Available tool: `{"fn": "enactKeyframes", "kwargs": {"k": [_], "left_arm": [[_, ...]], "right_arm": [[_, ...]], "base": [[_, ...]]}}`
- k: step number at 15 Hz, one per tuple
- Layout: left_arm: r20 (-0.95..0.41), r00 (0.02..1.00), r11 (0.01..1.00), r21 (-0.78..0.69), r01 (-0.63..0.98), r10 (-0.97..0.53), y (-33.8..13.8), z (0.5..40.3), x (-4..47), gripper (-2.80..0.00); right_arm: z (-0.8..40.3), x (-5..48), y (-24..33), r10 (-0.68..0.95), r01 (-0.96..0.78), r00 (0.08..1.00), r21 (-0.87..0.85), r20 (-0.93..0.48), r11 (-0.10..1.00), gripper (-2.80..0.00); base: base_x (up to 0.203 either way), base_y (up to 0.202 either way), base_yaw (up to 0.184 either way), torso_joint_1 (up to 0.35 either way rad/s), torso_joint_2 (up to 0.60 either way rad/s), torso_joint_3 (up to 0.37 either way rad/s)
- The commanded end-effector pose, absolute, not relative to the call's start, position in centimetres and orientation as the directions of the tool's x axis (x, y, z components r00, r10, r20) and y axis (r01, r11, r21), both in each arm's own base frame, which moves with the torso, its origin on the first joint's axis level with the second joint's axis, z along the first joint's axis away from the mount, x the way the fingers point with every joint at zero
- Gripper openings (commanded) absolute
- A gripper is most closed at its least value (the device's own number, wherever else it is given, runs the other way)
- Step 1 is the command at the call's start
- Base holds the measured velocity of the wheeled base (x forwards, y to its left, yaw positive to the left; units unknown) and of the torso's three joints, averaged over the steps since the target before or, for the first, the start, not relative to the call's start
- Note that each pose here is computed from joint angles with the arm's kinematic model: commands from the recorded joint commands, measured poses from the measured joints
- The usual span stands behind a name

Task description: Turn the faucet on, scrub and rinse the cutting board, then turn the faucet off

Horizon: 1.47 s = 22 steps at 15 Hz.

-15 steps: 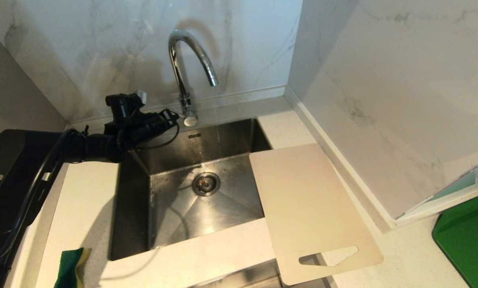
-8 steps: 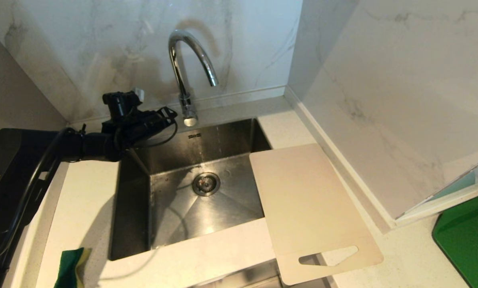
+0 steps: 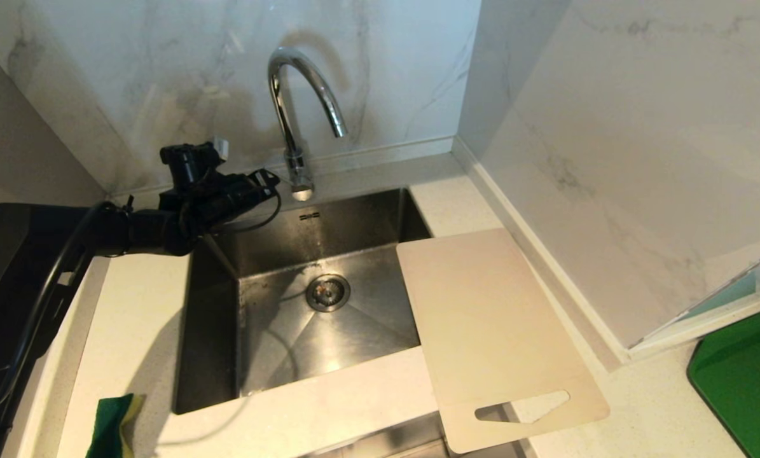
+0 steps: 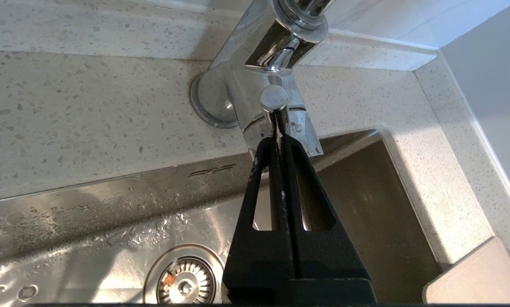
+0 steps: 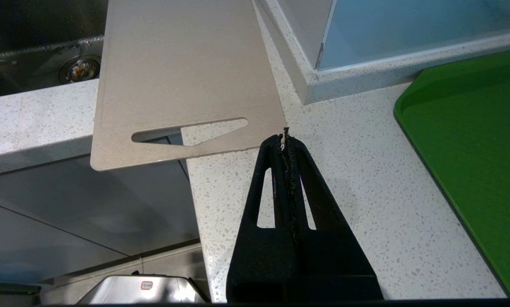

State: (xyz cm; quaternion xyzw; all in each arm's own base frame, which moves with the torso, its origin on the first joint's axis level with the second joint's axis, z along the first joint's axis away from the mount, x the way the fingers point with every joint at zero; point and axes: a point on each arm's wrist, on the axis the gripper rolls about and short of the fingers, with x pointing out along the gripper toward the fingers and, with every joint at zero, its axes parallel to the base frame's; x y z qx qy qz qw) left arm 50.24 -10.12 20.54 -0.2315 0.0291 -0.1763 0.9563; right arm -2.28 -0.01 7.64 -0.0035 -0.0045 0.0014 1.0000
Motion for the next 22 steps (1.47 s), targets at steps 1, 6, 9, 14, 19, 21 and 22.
{"fn": "enactKeyframes", "kwargs": {"k": [1, 6, 9, 14, 19, 21, 22], "left_arm": [[0.031, 0.937, 0.829, -0.457, 0.322, -0.347, -10.0, 21.0, 50.0, -2.8], [0.015, 0.948, 0.843, -0.453, 0.29, -0.318, -9.2, 24.4, 47.5, -2.8], [-0.036, 0.947, 0.852, -0.448, 0.271, -0.32, -8.5, 26.5, 43.8, -2.8], [-0.063, 0.955, 0.934, -0.237, 0.269, -0.291, -7.0, 31.0, 34.4, -2.8], [-0.107, 0.975, 0.98, -0.068, 0.187, -0.193, -4.5, 32.5, 24.9, -2.8], [-0.143, 0.978, 0.988, -0.054, 0.144, -0.151, -2.9, 32.1, 21.7, -2.8], [-0.165, 0.977, 0.991, -0.054, 0.126, -0.133, -2.1, 31.5, 20.0, -2.8]], "right_arm": [[7.6, -2.3, 0.0, 0.003, -0.003, 1.0, -0.008, 0.008, 1.0, -2.8], [7.6, -2.3, 0.0, 0.003, -0.003, 1.0, -0.008, 0.008, 1.0, -2.8], [7.6, -2.3, 0.0, 0.003, -0.003, 1.0, -0.008, 0.008, 1.0, -2.8], [7.6, -2.3, 0.0, 0.003, -0.003, 1.0, -0.008, 0.008, 1.0, -2.8], [7.6, -2.3, 0.0, 0.003, -0.003, 1.0, -0.008, 0.009, 1.0, -2.8], [7.6, -2.3, 0.0, 0.003, -0.003, 1.0, -0.008, 0.008, 1.0, -2.8], [7.6, -2.3, 0.0, 0.003, -0.003, 1.0, -0.008, 0.008, 1.0, -2.8]], "base": [[0.0, 0.0, 0.0, 0.0, 0.0, 0.0], [0.0, 0.0, 0.0, 0.0, 0.0, 0.0], [0.0, 0.0, 0.0, 0.0, 0.0, 0.0], [0.0, 0.0, 0.0, 0.0, 0.0, 0.0], [0.0, 0.0, 0.0, 0.0, 0.0, 0.0], [0.0, 0.0, 0.0, 0.0, 0.0, 0.0], [0.0, 0.0, 0.0, 0.0, 0.0, 0.0]]}}
